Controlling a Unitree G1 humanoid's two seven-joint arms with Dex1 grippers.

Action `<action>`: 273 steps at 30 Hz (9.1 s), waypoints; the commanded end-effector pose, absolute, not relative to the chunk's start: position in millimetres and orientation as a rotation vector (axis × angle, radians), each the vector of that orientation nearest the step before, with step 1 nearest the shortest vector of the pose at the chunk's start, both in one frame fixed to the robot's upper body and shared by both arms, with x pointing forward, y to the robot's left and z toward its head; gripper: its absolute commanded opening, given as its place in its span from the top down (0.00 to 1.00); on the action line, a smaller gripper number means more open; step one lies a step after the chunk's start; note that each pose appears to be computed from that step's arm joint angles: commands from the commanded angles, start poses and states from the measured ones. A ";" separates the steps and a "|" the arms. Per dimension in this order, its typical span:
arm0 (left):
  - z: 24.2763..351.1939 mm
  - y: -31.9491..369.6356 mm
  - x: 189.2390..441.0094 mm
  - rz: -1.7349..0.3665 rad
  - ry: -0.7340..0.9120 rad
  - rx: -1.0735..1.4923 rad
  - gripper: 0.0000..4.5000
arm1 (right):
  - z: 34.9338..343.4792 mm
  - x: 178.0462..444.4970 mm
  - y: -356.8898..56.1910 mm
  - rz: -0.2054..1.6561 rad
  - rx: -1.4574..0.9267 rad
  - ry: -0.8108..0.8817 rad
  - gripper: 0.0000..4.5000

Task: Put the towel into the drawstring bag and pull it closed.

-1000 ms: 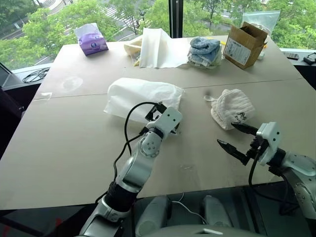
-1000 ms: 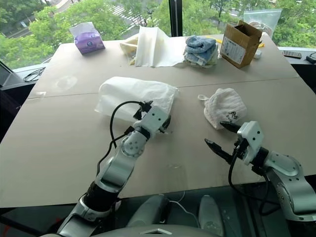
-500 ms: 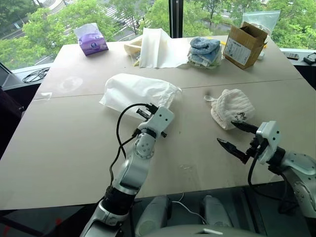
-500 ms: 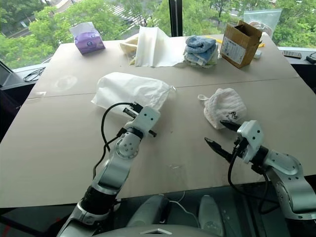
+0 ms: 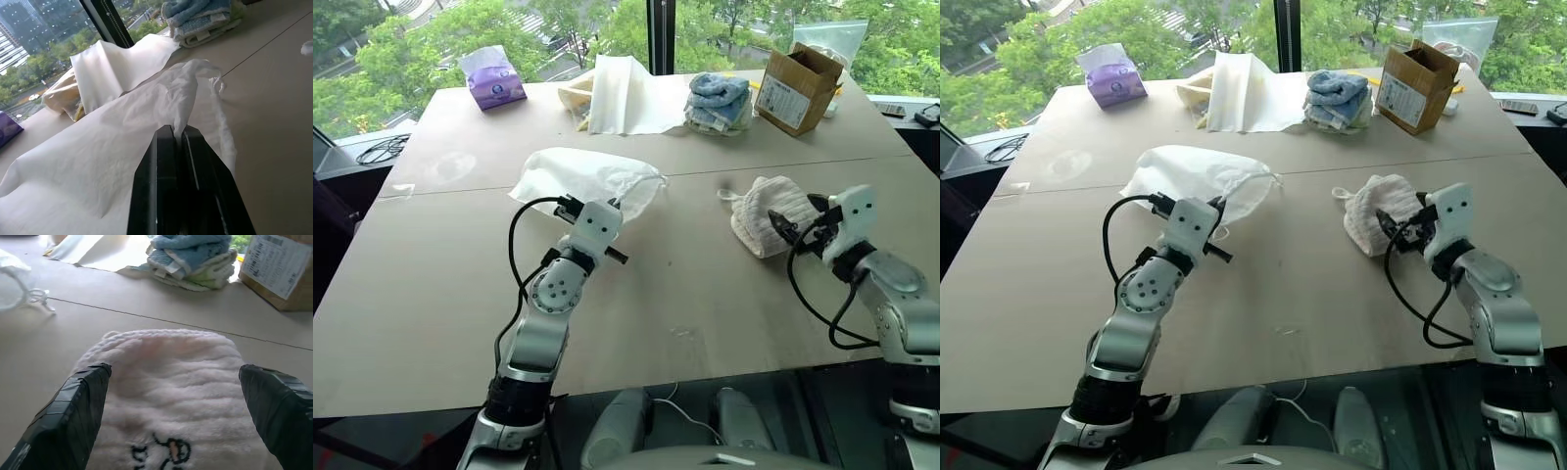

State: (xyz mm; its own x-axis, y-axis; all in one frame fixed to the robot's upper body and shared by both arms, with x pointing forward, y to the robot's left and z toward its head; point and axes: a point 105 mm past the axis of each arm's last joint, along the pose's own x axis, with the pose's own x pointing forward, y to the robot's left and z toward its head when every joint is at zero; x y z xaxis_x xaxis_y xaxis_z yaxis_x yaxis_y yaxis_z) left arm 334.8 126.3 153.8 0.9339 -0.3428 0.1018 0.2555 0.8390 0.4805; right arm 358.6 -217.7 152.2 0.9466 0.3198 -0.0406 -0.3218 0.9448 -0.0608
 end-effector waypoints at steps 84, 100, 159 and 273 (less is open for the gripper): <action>198.6 110.9 296.2 -1.226 -0.256 0.269 1.00 | 185.2 281.7 -79.4 1.422 1.079 0.603 0.99; 195.6 113.2 309.5 -1.176 -0.244 0.194 1.00 | 199.2 293.6 -71.0 1.192 1.448 0.368 0.99; 198.5 77.5 293.8 -1.349 -0.165 -0.019 1.00 | 189.6 347.0 -28.4 0.950 0.645 0.032 0.99; 216.1 91.6 349.3 -1.013 -0.203 -0.074 1.00 | 147.1 316.0 -36.7 1.034 0.329 0.293 0.99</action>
